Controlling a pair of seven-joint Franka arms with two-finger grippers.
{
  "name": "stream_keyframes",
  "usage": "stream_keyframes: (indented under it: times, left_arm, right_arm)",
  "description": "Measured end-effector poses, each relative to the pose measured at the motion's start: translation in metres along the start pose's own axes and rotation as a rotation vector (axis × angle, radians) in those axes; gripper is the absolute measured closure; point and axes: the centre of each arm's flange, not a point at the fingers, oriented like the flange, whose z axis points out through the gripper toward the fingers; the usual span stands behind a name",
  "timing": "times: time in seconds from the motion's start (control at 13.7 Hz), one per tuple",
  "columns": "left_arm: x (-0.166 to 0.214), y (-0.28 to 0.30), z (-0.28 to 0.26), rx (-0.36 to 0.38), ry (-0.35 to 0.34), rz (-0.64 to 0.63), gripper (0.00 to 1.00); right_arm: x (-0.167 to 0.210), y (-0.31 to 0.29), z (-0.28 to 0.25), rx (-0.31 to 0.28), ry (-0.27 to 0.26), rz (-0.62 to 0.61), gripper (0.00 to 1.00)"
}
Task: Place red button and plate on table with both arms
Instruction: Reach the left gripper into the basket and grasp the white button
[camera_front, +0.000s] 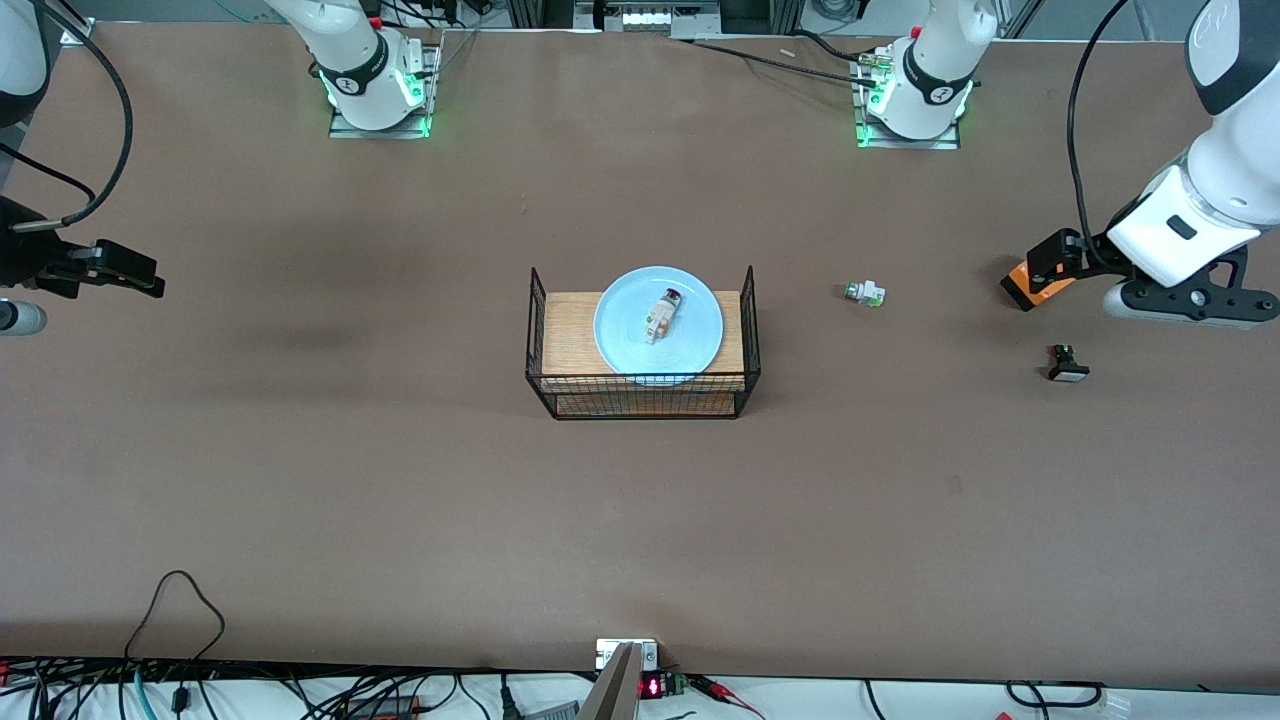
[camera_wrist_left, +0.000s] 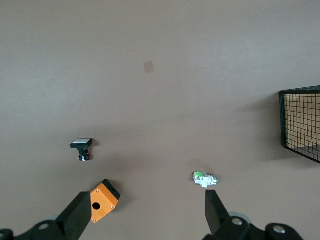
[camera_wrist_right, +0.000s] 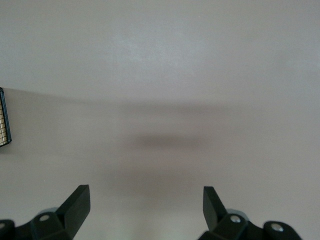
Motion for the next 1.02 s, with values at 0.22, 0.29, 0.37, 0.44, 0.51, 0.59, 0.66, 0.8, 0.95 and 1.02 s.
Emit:
stream_keyframes:
  times: [0.22, 0.29, 0.37, 0.44, 0.51, 0.59, 0.66, 0.8, 0.95, 1.02]
  left_arm:
    - [0.000, 0.001, 0.000, 0.000, 0.000, 0.002, 0.00]
    - [0.000, 0.003, 0.000, 0.000, -0.003, 0.005, 0.00]
    - [-0.001, 0.005, 0.001, 0.000, -0.013, 0.008, 0.00]
    - [-0.002, 0.007, 0.004, 0.000, -0.032, 0.012, 0.00]
    - [-0.004, 0.010, 0.006, -0.002, -0.052, 0.017, 0.00]
    - [-0.004, 0.016, 0.008, -0.019, -0.064, 0.024, 0.00]
    - [-0.003, 0.028, 0.009, -0.060, -0.067, 0.034, 0.00]
    - [0.000, 0.068, 0.007, -0.129, -0.066, 0.087, 0.00]
    - [0.004, 0.135, 0.002, -0.153, -0.057, 0.190, 0.00]
    - [0.006, 0.163, 0.003, -0.165, -0.063, 0.211, 0.00]
  right_arm:
    - [0.000, 0.000, 0.000, 0.000, 0.000, 0.000, 0.00]
    - [0.000, 0.000, 0.000, 0.000, 0.000, 0.000, 0.00]
    - [0.000, 0.000, 0.000, 0.000, 0.000, 0.000, 0.00]
    - [0.000, 0.000, 0.000, 0.000, 0.000, 0.000, 0.00]
    - [0.000, 0.000, 0.000, 0.000, 0.000, 0.000, 0.00]
    - [0.000, 0.000, 0.000, 0.000, 0.000, 0.000, 0.00]
    - [0.000, 0.000, 0.000, 0.000, 0.000, 0.000, 0.00]
    - [0.000, 0.000, 0.000, 0.000, 0.000, 0.000, 0.00]
    - [0.000, 0.000, 0.000, 0.000, 0.000, 0.000, 0.00]
    - [0.000, 0.000, 0.000, 0.000, 0.001, 0.000, 0.00]
